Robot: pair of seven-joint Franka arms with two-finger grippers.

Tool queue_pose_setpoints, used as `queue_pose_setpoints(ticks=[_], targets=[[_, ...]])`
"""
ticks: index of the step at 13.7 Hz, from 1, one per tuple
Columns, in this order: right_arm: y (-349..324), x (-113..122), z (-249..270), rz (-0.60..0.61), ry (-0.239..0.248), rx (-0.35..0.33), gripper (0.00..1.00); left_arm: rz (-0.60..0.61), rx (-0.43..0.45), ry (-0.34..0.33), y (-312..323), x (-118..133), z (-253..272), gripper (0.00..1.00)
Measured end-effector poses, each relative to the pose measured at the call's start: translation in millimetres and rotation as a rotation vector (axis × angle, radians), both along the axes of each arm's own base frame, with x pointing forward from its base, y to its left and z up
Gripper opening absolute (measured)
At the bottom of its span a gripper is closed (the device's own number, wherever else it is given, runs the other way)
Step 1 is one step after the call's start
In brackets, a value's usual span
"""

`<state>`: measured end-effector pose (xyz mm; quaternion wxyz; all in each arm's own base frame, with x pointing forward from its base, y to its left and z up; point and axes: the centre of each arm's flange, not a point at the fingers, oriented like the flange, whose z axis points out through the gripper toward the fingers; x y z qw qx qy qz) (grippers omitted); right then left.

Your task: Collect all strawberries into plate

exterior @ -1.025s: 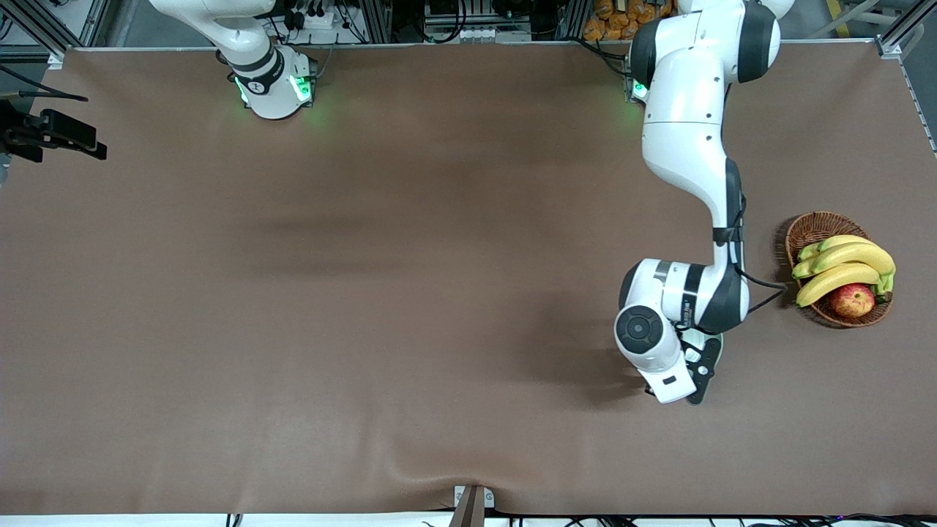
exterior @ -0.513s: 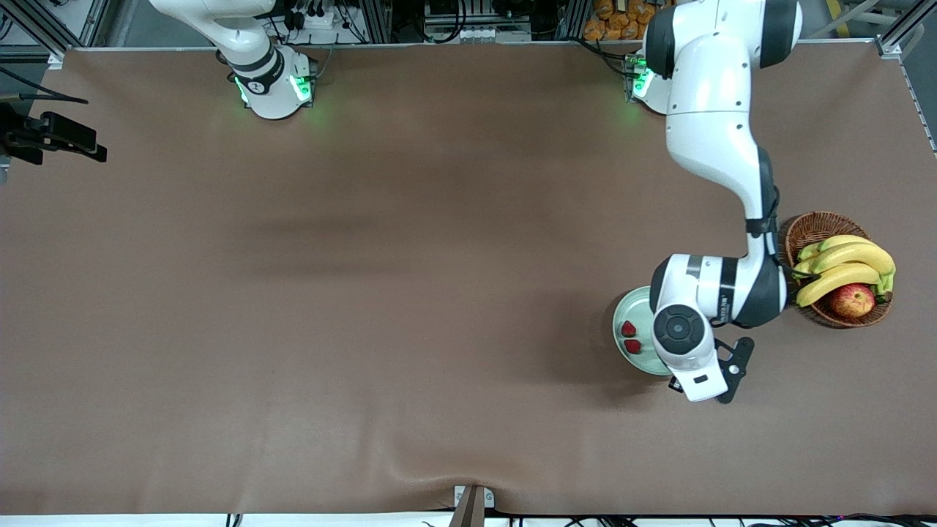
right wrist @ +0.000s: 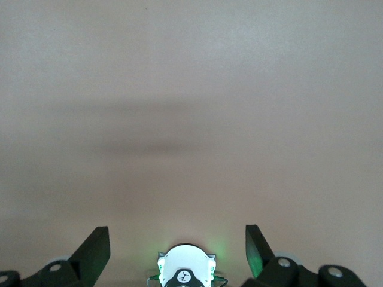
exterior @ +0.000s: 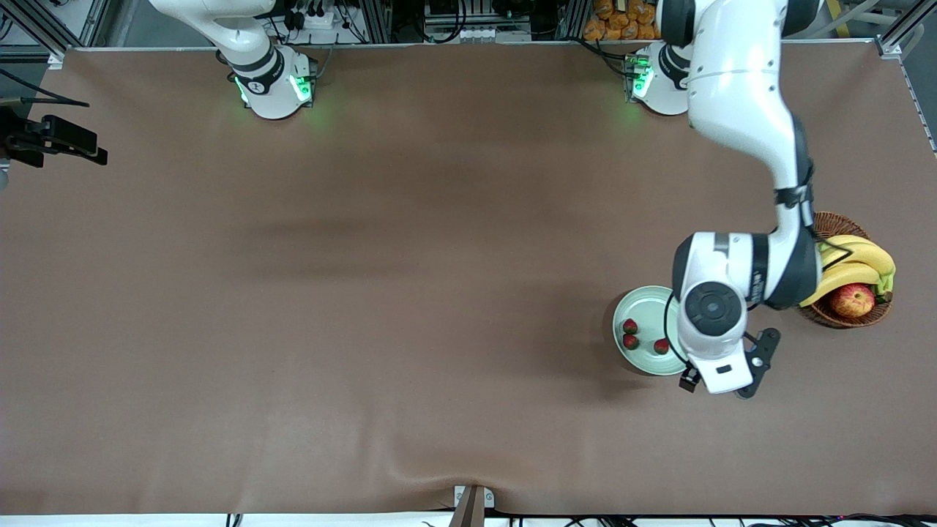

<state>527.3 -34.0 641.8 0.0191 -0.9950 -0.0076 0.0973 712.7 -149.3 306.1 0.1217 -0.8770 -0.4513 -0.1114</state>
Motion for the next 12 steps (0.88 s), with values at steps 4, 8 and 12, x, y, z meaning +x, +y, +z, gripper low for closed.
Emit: queue_pose_setpoints(ticks=[4,8,12], targets=[[-2,-2,5,-0.004,-0.010,0.000,1.00,-0.150,-0.093,-0.001,29,-6,67,1.00],[-17,-16,18,-0.033,-0.005,0.002,1.00,-0.273,-0.142,0.023,67,-27,128,1.00],[-18,-18,18,-0.034,0.001,0.003,1.00,-0.439,-0.197,0.097,76,-61,195,1.00]])
